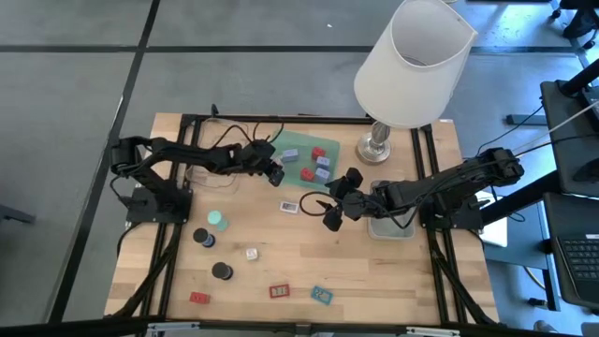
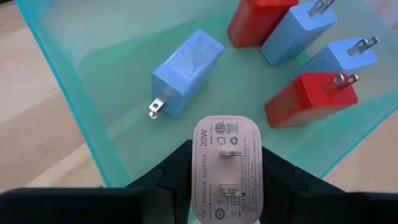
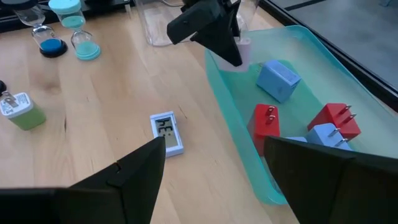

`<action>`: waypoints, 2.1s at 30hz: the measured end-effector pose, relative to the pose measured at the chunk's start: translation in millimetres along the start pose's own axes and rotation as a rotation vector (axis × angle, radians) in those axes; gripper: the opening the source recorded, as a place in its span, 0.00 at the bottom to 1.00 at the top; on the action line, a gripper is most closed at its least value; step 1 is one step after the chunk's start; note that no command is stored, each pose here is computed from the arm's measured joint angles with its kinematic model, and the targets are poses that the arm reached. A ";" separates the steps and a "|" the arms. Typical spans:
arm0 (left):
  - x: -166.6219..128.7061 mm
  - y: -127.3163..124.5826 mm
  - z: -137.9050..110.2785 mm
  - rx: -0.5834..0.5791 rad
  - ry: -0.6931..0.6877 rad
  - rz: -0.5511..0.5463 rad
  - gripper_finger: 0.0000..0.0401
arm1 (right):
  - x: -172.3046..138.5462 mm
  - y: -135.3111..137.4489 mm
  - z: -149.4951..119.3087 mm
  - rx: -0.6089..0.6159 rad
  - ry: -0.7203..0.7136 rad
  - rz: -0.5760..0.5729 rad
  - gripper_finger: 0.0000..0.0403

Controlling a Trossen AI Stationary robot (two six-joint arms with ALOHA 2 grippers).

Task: Pick & Place Office items
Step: Put the white charger adapter into the green bin, then put the green charger adapter into the green bin

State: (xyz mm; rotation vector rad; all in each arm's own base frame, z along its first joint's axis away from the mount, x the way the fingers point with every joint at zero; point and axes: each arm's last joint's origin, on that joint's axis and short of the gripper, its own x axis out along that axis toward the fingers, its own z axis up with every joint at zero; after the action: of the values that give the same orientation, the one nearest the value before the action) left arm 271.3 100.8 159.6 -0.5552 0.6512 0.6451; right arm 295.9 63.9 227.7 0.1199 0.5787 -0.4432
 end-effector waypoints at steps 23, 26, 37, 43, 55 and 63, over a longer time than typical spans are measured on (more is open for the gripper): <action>-0.3 1.6 -3.4 0.049 0.037 0.021 0.35 | 0.0 0.0 0.0 0.002 0.000 0.000 0.69; -0.3 1.7 -3.4 0.051 0.037 0.022 0.39 | 0.0 0.0 0.0 0.004 0.000 0.000 0.69; -21.1 -5.4 15.4 0.110 -0.033 -0.017 0.46 | 0.0 -0.5 -1.0 -0.003 0.009 -0.004 0.69; -57.6 -42.0 27.9 0.201 -0.112 -0.234 0.47 | 0.0 -1.0 -2.1 -0.010 0.019 -0.009 0.69; -115.2 -136.8 -62.7 0.460 0.020 -0.595 0.47 | 0.0 -1.0 -2.2 0.008 0.020 -0.009 0.69; -139.4 -146.7 -105.2 0.468 0.070 -0.497 0.54 | 0.0 -1.0 -2.1 0.035 0.019 -0.009 0.69</action>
State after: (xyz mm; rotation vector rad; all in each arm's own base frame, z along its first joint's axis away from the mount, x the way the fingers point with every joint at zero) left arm 247.6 -116.3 225.1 -0.2823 0.6703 -0.0010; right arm 294.4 63.5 226.0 0.1557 0.5907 -0.4615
